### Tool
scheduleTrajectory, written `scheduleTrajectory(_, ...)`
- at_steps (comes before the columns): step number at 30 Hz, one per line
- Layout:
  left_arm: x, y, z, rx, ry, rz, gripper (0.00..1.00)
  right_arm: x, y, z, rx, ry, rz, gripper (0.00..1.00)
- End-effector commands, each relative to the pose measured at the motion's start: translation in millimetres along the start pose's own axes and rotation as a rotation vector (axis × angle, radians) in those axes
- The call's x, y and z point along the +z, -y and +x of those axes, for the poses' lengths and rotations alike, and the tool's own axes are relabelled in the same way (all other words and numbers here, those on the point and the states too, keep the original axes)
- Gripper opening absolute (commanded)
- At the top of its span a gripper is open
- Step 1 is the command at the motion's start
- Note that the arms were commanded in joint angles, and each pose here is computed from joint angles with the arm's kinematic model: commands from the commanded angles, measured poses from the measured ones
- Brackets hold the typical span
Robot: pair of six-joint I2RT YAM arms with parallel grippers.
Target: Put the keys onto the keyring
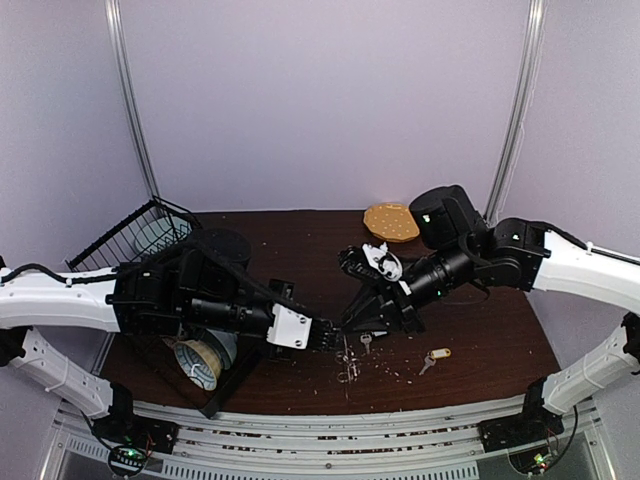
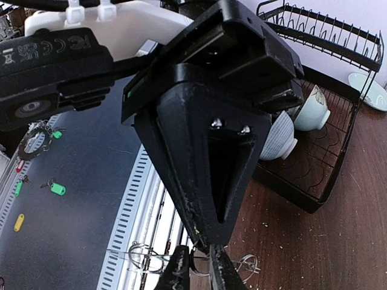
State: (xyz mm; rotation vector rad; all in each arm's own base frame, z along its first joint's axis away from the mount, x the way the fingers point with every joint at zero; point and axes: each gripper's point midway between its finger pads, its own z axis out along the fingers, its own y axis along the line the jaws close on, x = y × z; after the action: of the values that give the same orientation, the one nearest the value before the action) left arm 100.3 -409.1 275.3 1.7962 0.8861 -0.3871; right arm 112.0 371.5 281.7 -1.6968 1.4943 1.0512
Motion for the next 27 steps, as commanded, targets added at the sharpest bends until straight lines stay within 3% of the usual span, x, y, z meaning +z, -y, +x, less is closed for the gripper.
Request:
scheduleTrajectory(1,-10.4,-17.5,-26.3,0.034,0.085,-0.055,0.00,-0.2,0.5,-3.7,0.007,-0.008,-0.013,0.13)
scheduleTrajectory(8,-10.6,-21.3,-24.6,0.032,0.084,-0.086,0.00,1.5,2.9,1.0,0.019,-0.024,-0.005,0.13)
scheduleTrajectory(10,-10.5,-22.6,-22.2,0.029,0.075,-0.100,0.00,1.3,6.5,0.8,0.017,-0.020,0.017,0.24)
scheduleTrajectory(12,-11.7,-23.5,-21.5,0.027,0.073,-0.110,0.00,-0.5,10.1,-0.3,0.009,-0.008,0.048,0.26)
scheduleTrajectory(23,-13.5,-24.7,-18.4,0.014,0.065,-0.129,0.00,-6.5,14.6,-0.8,-0.011,0.022,0.108,0.21)
scheduleTrajectory(27,-14.1,-27.2,-17.3,0.003,0.063,-0.147,0.00,-7.2,14.7,-2.5,-0.013,0.039,0.114,0.12)
